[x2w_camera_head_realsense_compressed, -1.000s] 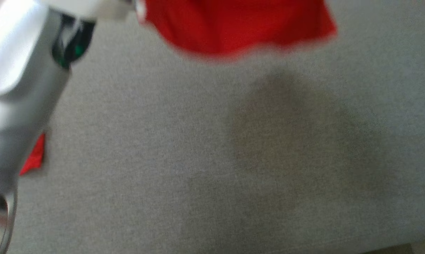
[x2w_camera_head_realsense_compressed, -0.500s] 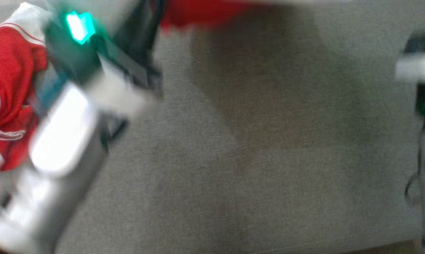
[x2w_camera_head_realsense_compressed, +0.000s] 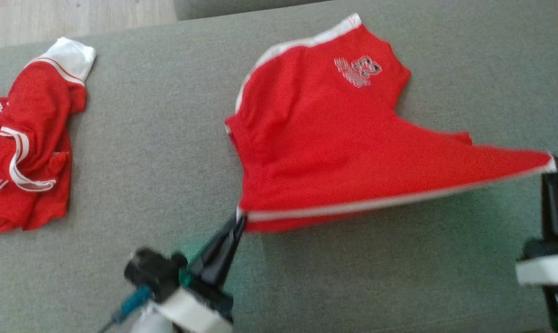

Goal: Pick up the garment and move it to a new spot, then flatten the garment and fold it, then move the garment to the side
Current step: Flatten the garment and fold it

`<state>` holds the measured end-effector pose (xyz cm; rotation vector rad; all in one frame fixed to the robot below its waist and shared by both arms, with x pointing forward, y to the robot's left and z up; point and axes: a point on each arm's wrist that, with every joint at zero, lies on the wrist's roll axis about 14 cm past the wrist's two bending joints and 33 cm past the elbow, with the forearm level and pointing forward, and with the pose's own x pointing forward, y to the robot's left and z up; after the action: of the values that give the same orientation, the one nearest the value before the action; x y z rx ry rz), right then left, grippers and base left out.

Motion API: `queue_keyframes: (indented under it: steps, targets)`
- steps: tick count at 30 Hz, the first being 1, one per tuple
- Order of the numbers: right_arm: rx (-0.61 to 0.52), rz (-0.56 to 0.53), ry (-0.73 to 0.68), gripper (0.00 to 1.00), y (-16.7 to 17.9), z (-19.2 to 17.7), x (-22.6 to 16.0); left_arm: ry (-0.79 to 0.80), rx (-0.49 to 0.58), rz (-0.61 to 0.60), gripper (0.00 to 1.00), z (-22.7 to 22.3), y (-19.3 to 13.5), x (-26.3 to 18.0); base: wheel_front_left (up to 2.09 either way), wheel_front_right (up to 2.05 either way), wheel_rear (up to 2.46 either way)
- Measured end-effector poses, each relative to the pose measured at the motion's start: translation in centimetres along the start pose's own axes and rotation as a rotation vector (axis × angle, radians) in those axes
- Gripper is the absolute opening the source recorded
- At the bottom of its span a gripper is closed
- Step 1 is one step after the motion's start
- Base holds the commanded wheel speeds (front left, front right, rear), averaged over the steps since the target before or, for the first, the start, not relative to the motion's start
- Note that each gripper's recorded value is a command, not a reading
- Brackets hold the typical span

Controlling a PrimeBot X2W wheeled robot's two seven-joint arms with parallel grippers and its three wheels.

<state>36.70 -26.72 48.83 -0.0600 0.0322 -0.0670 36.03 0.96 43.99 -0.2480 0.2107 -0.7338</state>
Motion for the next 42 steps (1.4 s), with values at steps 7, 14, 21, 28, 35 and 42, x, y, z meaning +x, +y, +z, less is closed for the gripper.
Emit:
queue_keyframes:
  steps: [7, 14, 21, 28, 35, 42]
  targets:
    - [-0.029, -0.068, 0.024, 0.00, -2.5, 1.3, -3.1, 0.048, -0.040, -0.024, 0.00, -2.0, -2.5, -2.7, 0.00, 0.00, 0.00]
    - [-0.037, -0.026, 0.039, 0.00, -1.8, 1.6, -0.2, -0.029, -0.077, -0.013, 0.00, 0.5, -2.4, -1.5, 0.00, 0.00, 0.00]
    - [-0.081, 0.086, 0.070, 0.00, 0.3, 1.4, 6.9, -0.130, -0.077, -0.006, 0.00, 4.9, -0.4, 2.9, 0.00, 0.00, 0.00]
    - [-0.153, 0.232, 0.173, 0.00, 3.7, -0.6, 13.3, -0.112, -0.080, 0.063, 0.00, 5.0, 3.3, 5.3, 0.00, 0.00, 0.00]
    - [-0.196, 0.321, 0.240, 0.00, 6.6, -2.7, 16.9, -0.090, -0.079, 0.120, 0.00, 4.6, 5.7, 6.1, 0.00, 0.00, 0.00]
    - [-0.209, 0.374, 0.296, 0.00, 9.1, -5.0, 19.7, -0.053, -0.078, 0.180, 0.00, 3.5, 7.8, 6.5, 0.00, 0.00, 0.00]
